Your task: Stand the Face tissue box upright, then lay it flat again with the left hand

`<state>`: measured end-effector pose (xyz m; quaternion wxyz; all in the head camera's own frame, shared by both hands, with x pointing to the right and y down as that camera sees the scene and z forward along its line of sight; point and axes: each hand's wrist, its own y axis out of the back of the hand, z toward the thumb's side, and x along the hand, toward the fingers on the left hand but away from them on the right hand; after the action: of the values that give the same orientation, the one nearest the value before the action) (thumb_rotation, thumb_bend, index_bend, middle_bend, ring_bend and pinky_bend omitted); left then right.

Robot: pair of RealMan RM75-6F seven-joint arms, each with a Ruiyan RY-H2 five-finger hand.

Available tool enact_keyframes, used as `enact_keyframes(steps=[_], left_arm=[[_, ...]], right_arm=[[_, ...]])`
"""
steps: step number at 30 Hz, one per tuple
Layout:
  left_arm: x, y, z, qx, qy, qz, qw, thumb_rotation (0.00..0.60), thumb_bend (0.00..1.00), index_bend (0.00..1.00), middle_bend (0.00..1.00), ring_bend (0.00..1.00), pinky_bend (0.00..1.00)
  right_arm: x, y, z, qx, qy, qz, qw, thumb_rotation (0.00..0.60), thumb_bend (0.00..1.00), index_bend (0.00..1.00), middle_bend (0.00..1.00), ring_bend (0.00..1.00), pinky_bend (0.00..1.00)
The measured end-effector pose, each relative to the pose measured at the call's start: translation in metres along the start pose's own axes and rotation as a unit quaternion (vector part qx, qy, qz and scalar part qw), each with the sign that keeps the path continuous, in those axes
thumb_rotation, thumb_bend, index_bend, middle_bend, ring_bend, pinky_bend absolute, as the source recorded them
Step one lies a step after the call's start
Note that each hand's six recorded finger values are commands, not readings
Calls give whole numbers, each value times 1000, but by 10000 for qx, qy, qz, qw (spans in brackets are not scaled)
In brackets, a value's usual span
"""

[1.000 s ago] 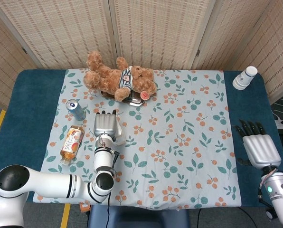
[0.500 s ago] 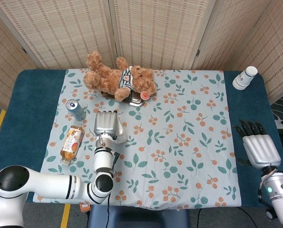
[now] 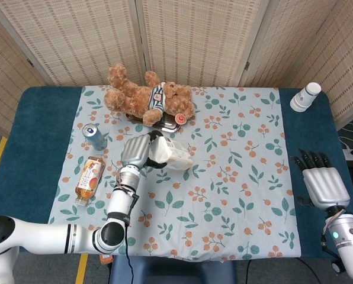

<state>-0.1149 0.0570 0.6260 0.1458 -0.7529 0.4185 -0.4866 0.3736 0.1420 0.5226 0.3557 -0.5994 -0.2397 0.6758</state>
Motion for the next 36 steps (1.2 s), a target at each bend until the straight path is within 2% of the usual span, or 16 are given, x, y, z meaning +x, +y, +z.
enact_keyframes(steps=[3,7,10,15,22,28,36], left_arm=[[0,4,-5,-771,-357,228,9961,600,135,418,606,364,375],[-2,5,-18,-1665,-863,669,9800,600,131,416,605,368,373],[-4,-3,-35,-2018,-1168,1015,9671,600,132,394,586,353,361],[-5,-27,-72,-1978,-1322,1423,9608,600,131,375,569,339,347],[-15,-73,-118,-1712,-1226,1537,9654,600,131,328,521,294,289],[-17,-96,-137,-1739,-1105,1491,9671,600,132,313,508,277,265],[-14,-108,-144,-1852,-1015,1395,9674,600,133,313,508,277,266]], right_arm=[[0,0,1,6,6,-1,10000,600,121,141,2,0,0],[1,-1,2,12,25,-1,10000,600,122,141,2,0,0],[1,-1,3,14,36,-10,10000,600,122,141,2,0,0],[1,-1,3,20,42,-1,10000,600,122,141,2,0,0],[1,-2,3,6,43,21,10000,600,122,141,2,0,0],[0,-3,2,-8,19,50,10000,600,122,141,2,0,0],[-1,-3,1,2,9,66,10000,600,122,141,2,0,0]])
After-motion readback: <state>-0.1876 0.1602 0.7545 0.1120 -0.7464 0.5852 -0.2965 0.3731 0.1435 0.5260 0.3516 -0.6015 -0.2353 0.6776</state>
